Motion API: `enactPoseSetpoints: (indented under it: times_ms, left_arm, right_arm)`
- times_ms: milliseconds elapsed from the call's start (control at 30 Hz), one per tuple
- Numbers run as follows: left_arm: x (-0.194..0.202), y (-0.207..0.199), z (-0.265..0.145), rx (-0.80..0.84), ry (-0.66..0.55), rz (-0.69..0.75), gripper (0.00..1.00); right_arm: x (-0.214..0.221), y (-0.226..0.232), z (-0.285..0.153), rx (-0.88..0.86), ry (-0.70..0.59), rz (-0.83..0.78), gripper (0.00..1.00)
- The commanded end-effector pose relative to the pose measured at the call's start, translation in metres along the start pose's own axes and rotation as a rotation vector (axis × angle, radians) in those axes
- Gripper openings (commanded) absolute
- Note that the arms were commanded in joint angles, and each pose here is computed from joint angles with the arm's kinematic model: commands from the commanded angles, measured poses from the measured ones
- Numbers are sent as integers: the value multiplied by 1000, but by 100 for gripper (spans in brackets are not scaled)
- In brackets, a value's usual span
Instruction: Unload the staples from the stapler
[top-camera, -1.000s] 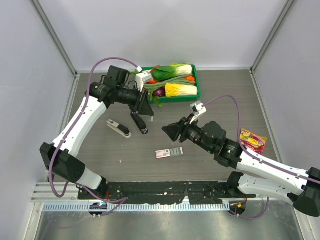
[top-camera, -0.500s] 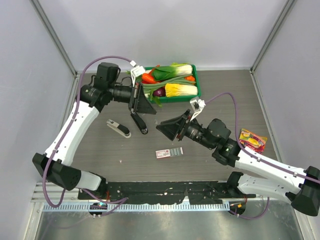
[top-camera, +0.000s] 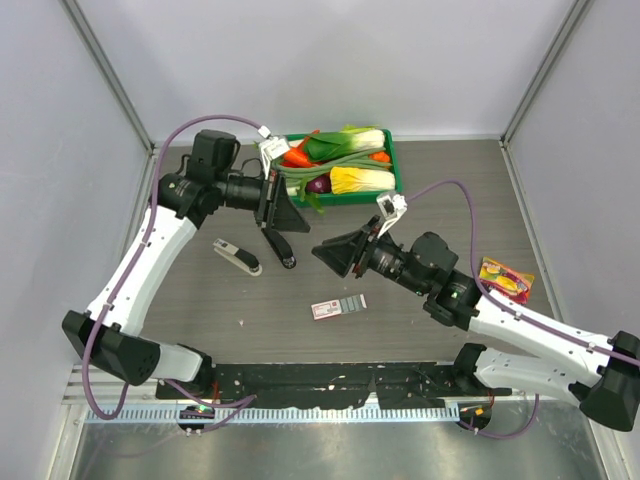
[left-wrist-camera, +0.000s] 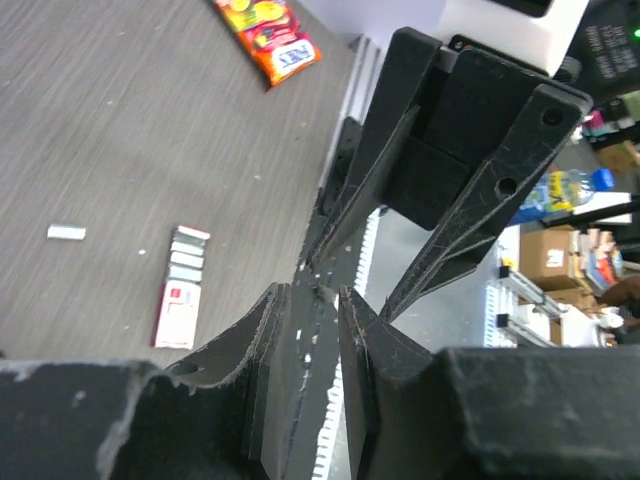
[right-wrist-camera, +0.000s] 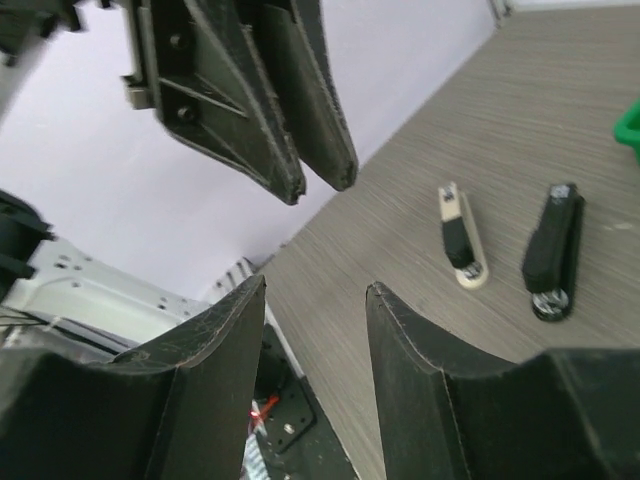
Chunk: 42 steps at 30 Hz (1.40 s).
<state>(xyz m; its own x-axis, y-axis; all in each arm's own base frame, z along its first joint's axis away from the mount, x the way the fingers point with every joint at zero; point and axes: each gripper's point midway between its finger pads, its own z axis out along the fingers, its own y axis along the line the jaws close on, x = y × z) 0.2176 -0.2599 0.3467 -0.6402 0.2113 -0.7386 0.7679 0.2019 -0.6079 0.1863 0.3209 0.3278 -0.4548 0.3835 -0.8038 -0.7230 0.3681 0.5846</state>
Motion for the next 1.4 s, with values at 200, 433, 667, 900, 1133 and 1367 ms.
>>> enactPoseSetpoints:
  times_ms: [200, 433, 667, 900, 1133, 1367]
  left_arm:
    - [38, 71, -6, -260, 105, 1, 31]
    - [56, 84, -10, -281, 140, -34, 31]
    - [69, 97, -11, -312, 169, -57, 45]
    - [69, 97, -13, -327, 159, -54, 59]
    - [73, 96, -14, -327, 162, -55, 64]
    - [75, 95, -15, -326, 167, -54, 65]
  right_arm:
    - [76, -160, -28, 743, 339, -203, 50]
    - [106, -210, -19, 909, 490, -348, 50]
    - [118, -236, -6, 985, 516, -415, 54]
    - [137, -251, 1, 995, 552, -430, 54]
    - [149, -259, -5, 1002, 554, -423, 53]
    - [157, -267, -5, 1008, 559, -406, 51]
